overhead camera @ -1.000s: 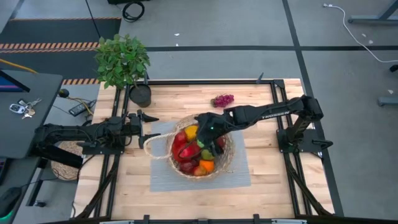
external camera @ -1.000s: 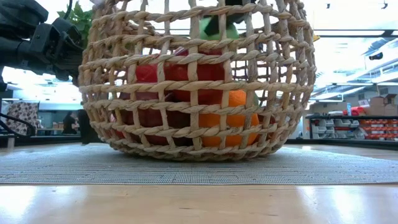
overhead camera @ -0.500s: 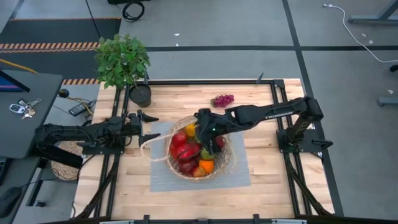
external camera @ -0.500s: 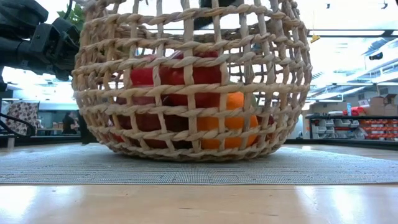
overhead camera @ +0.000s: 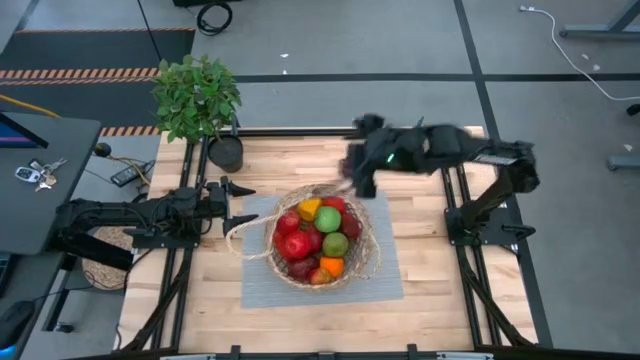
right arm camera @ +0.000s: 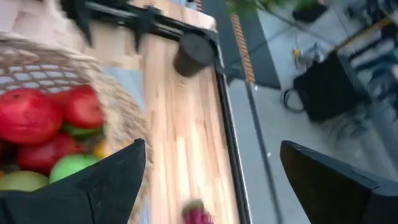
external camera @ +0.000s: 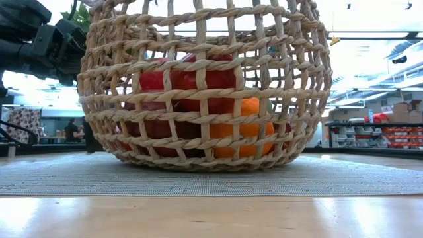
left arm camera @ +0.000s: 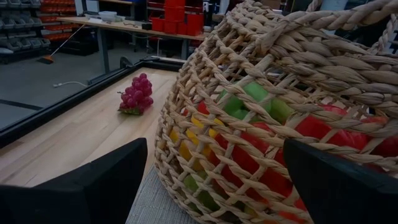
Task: Build produce basket
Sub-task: Put the grapes into the basket
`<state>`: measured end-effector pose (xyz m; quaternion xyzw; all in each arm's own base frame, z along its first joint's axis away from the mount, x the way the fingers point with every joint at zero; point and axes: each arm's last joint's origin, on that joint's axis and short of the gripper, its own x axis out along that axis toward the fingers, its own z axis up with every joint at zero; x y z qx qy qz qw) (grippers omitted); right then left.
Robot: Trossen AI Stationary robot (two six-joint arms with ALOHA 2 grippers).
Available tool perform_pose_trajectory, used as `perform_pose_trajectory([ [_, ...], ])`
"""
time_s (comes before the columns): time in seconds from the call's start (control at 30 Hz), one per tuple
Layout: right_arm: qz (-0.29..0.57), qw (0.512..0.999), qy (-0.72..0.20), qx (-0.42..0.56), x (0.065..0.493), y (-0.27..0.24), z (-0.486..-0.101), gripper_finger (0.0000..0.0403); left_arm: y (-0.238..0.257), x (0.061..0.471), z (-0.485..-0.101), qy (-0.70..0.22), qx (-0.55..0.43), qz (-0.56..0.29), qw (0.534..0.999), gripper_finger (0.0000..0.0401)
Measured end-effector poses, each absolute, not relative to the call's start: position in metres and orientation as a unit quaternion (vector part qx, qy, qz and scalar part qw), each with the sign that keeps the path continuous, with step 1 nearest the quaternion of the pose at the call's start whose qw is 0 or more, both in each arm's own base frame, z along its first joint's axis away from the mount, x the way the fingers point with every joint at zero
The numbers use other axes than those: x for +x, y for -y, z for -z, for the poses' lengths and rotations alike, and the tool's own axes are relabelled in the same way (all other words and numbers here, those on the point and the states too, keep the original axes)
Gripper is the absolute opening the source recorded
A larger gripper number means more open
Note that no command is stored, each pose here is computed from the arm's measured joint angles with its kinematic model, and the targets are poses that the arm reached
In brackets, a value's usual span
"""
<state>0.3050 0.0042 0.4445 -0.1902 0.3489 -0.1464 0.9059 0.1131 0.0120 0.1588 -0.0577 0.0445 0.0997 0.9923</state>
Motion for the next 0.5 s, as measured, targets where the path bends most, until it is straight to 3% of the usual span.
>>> perform_pose_trajectory([
  [0.17, 0.173, 0.912, -0.351, -0.125, 0.269, 0.038, -0.431, 0.0368, -0.012, 0.113, -0.159, -0.045, -0.058, -0.1, 0.992, 0.0382],
  [0.3, 0.215, 0.91, -0.332, -0.129, 0.242, 0.065, -0.405, 0.0368, -0.012, 0.113, -0.159, -0.044, -0.058, -0.1, 0.992, 0.0382],
  [0.5, 0.269, 0.94, -0.18, -0.109, 0.229, 0.107, -0.362, 0.0368, -0.012, 0.113, -0.159, -0.044, -0.058, -0.099, 0.992, 0.0382],
])
